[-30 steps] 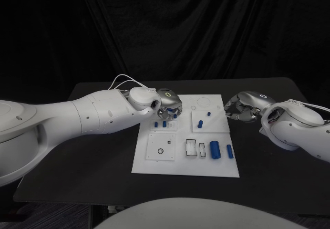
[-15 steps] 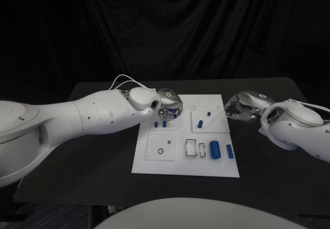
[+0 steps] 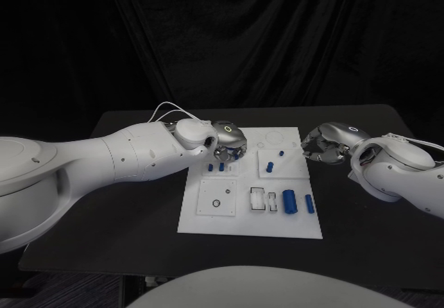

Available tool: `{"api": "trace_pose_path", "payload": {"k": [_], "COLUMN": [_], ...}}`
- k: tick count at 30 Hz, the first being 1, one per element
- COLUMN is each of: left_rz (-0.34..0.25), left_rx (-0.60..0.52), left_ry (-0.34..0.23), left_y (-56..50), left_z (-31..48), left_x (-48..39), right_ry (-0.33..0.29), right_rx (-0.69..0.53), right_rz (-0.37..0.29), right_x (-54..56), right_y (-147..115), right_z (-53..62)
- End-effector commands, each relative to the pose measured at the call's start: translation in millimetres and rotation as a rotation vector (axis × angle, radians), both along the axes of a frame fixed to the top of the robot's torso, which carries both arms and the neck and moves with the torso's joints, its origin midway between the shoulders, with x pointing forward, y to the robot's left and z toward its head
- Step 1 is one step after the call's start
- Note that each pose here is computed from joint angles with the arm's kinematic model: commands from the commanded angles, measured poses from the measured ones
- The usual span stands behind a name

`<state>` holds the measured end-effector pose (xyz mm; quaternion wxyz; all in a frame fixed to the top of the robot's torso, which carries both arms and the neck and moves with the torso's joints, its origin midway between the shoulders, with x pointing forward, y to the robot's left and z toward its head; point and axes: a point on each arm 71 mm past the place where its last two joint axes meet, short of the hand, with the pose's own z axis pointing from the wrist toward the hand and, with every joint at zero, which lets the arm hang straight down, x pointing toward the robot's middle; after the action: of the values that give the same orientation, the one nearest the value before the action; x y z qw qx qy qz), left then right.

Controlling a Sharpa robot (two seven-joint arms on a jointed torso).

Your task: Assemble the parts on the task board

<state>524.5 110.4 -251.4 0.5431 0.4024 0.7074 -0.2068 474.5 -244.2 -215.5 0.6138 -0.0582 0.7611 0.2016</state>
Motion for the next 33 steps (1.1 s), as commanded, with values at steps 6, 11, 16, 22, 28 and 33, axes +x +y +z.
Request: {"api": "trace_pose_path", "payload": {"k": [6, 11, 16, 22, 28, 33], "left_rz": [-0.016, -0.019, -0.024, -0.037, -0.040, -0.043], "left_rx": [0.001, -0.002, -0.013, -0.037, -0.065, -0.099], "left_ry": [0.011, 0.012, 0.003, -0.018, -0.045, -0.081], "left_y": [-1.3, -2.6, -2.7, -0.7, 2.5, 5.9], "left_z": [-5.4, -6.7, -6.6, -4.8, -1.9, 6.1], "left_x": [-1.4, -2.4, -2.7, -3.2, -5.0, -6.3], "right_ry": [-0.001, -0.001, -0.002, -0.002, -0.002, -0.002], "right_rx": [-0.003, -0.003, -0.002, -0.002, -0.002, -0.003], "right_rz": [-0.015, -0.015, -0.014, -0.016, -0.017, -0.018], "right_x": [-0.1, 0.0, 0.0, -0.3, -0.3, -0.1], "right_y": [-2, -1, -1, -2, -3, -3], "right_z": [-0.7, -0.7, -0.6, -0.6, -0.5, -0.6]}}
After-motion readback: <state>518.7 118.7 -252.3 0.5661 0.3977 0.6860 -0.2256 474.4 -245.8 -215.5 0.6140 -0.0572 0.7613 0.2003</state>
